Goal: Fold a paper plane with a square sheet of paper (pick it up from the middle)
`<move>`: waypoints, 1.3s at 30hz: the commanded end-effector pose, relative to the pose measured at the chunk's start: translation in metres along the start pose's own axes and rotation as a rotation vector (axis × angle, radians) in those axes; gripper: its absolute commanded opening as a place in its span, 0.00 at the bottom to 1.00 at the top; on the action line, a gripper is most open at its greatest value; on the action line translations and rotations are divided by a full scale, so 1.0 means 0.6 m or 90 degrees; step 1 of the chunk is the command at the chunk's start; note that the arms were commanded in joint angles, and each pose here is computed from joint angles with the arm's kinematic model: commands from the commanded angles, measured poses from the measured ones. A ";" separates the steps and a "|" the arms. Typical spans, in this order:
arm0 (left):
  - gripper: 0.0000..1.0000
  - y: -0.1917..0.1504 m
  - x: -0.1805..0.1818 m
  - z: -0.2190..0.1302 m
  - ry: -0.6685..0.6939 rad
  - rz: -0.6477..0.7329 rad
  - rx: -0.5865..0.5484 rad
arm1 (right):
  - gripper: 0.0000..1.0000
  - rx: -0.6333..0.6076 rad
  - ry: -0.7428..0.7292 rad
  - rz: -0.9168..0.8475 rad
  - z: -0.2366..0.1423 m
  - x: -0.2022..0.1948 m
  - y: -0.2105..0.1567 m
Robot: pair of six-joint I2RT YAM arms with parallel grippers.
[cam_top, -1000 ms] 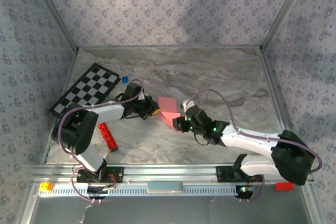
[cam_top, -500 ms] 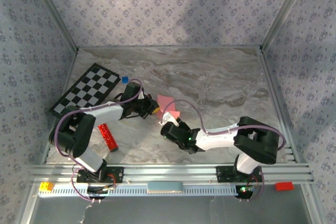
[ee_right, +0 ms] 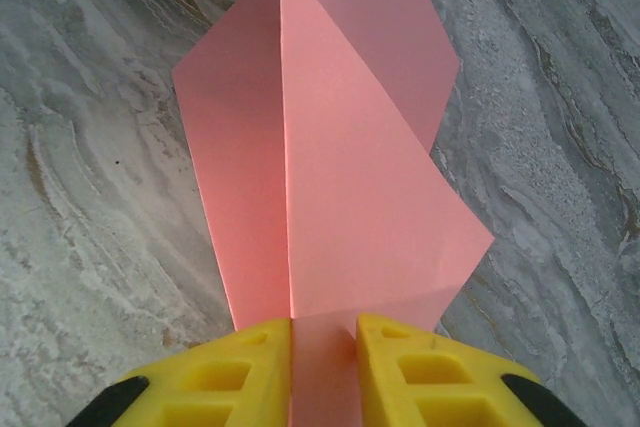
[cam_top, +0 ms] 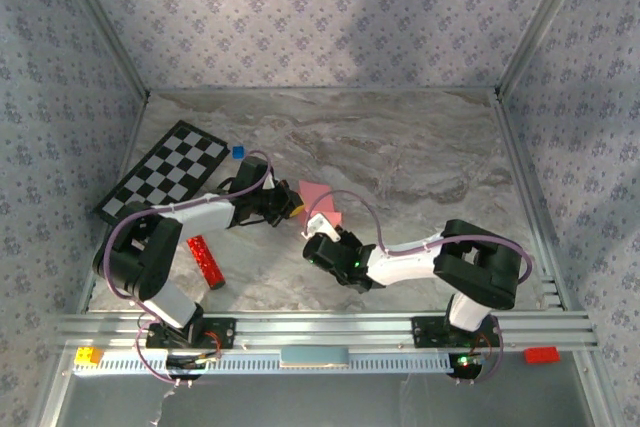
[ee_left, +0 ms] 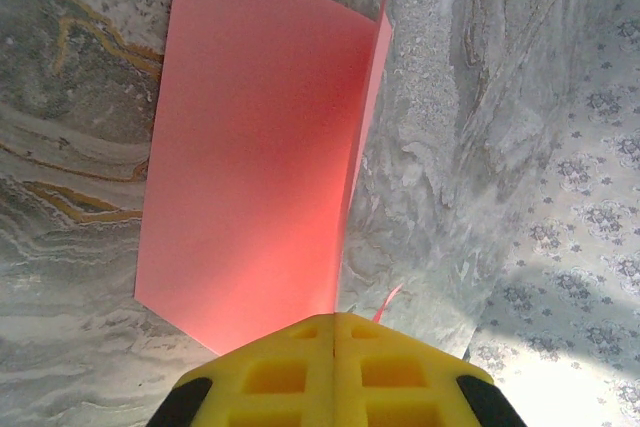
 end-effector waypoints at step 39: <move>0.36 0.007 -0.005 0.019 0.048 0.054 0.076 | 0.09 -0.034 0.080 0.066 0.015 -0.012 -0.004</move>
Point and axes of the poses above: each hand's point on the last joint's axis, 136 mm out from that joint toward the fingers, its own z axis out along the fingers, its own x axis along the line the jaws close on, y = z × x, the point moved 5 cm from there along -z, back along the fingers, and after that the axes turned 3 degrees about z, right-handed, at the moved point
